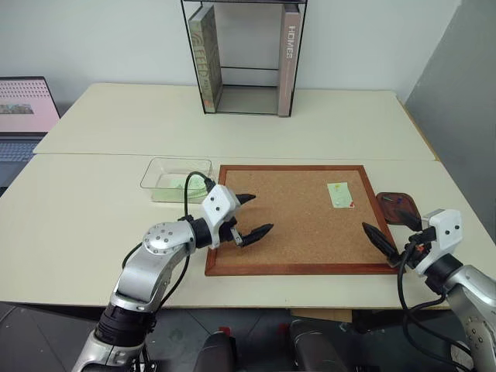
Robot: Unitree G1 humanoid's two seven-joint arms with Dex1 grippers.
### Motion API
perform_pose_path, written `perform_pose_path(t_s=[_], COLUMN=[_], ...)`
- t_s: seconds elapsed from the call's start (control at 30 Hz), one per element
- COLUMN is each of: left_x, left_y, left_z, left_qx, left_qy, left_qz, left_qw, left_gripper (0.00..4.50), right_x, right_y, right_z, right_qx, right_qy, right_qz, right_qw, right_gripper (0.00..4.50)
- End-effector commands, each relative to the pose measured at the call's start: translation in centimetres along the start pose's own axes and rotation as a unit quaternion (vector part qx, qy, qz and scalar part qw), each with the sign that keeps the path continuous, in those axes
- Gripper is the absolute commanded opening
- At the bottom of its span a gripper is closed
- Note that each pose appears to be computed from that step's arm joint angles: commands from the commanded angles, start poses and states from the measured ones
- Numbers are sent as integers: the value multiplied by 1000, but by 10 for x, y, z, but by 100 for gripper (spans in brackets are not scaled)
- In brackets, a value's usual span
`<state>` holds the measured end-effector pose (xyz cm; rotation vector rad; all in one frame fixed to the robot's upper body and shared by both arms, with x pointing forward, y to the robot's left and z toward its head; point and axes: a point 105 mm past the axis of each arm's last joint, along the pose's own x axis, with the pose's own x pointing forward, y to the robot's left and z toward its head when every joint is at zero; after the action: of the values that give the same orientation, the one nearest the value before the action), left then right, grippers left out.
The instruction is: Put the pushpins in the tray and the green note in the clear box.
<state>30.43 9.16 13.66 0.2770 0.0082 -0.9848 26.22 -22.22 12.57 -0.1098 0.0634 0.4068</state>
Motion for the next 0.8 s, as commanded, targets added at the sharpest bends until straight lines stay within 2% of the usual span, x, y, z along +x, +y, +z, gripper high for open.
perform_pose_path(t_s=[0.03, 0.2, 0.4, 0.8], left_x=[0, 1, 1, 8], left_y=[0, 0, -1, 1], left_z=[9, 3, -1, 5], left_qx=[13, 21, -6, -9], left_qy=[-22, 2, 12, -7], left_qz=[2, 10, 14, 13], left_qw=[1000, 1000, 1000, 1000], left_gripper=[447, 447, 447, 447], right_x=[2, 5, 6, 9], right_y=[1, 6, 10, 16], right_z=[16, 20, 21, 25], right_qx=[-19, -20, -19, -18], right_qy=[-25, -27, -24, -28], right_qz=[6, 11, 18, 25], right_qw=[999, 999, 999, 999], right_gripper=[450, 450, 450, 450])
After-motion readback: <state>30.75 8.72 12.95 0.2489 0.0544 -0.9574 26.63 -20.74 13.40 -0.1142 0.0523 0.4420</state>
